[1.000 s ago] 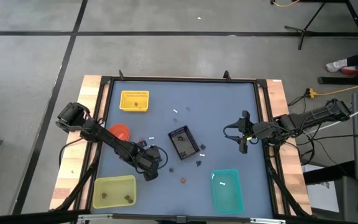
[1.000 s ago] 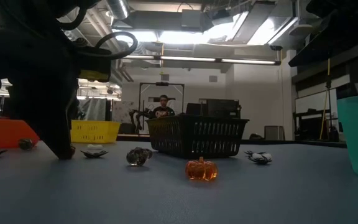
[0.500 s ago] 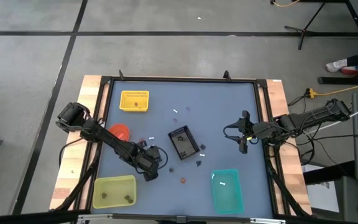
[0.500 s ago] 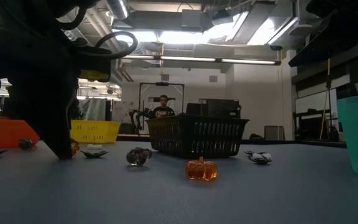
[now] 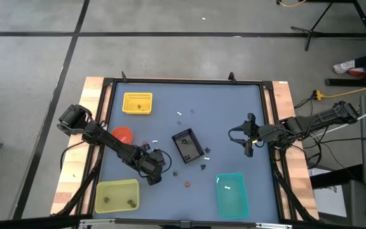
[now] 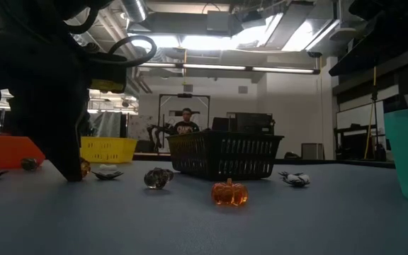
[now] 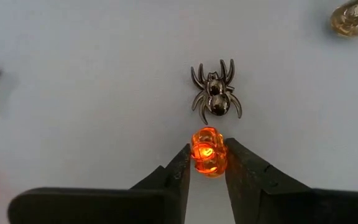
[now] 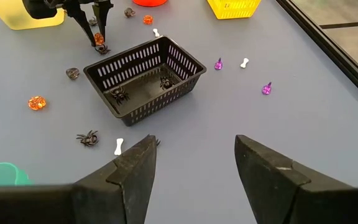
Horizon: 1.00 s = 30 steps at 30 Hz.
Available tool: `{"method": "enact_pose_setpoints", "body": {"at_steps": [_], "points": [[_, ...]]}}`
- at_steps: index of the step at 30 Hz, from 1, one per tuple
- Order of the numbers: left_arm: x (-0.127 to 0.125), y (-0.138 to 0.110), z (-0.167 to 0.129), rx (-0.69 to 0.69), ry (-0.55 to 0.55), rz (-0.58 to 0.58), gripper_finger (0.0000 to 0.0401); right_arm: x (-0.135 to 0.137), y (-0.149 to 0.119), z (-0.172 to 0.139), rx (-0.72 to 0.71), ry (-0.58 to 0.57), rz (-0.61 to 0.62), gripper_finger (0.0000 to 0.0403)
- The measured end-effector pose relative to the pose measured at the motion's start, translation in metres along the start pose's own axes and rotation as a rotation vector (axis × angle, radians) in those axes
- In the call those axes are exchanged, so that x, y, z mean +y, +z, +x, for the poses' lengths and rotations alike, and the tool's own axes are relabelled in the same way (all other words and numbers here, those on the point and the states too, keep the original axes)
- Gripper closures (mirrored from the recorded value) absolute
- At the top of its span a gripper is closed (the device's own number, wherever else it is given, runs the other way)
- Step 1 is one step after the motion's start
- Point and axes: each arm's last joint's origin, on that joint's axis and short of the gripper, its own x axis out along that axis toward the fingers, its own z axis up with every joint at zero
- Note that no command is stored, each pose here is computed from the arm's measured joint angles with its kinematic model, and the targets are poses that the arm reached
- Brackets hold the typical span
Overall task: Sort Halloween decoration
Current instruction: Put the orange pumpkin toy into the orange bin
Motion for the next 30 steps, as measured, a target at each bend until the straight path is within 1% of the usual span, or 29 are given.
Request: {"method": "enact_pose_setpoints", "body": {"at_steps": [7,16,20,25,30], "points": [[0.002,0.001,-0.005,-0.003,-0.005,0.003,0.0346,0.0,0.0,0.0,0.0,0.0,0.0,0.0187],[0.004,0.003,-0.01,-0.007,-0.019,0.012,0.0383,0.0,0.0,0.0,0.0,0.0,0.0,0.0187],[0.004,0.005,-0.01,-0.016,-0.027,0.007,0.039,0.0,0.0,0.0,0.001,-0.001,-0.001,0.0187],[0.004,0.008,-0.01,-0.029,-0.036,-0.007,0.0375,0.0,0.0,0.0,0.001,0.0,0.0,0.0187],[0.008,0.014,-0.009,-0.038,-0.036,-0.032,0.0336,0.0,0.0,0.0,0.001,0.0,0.0,0.0188]]}}
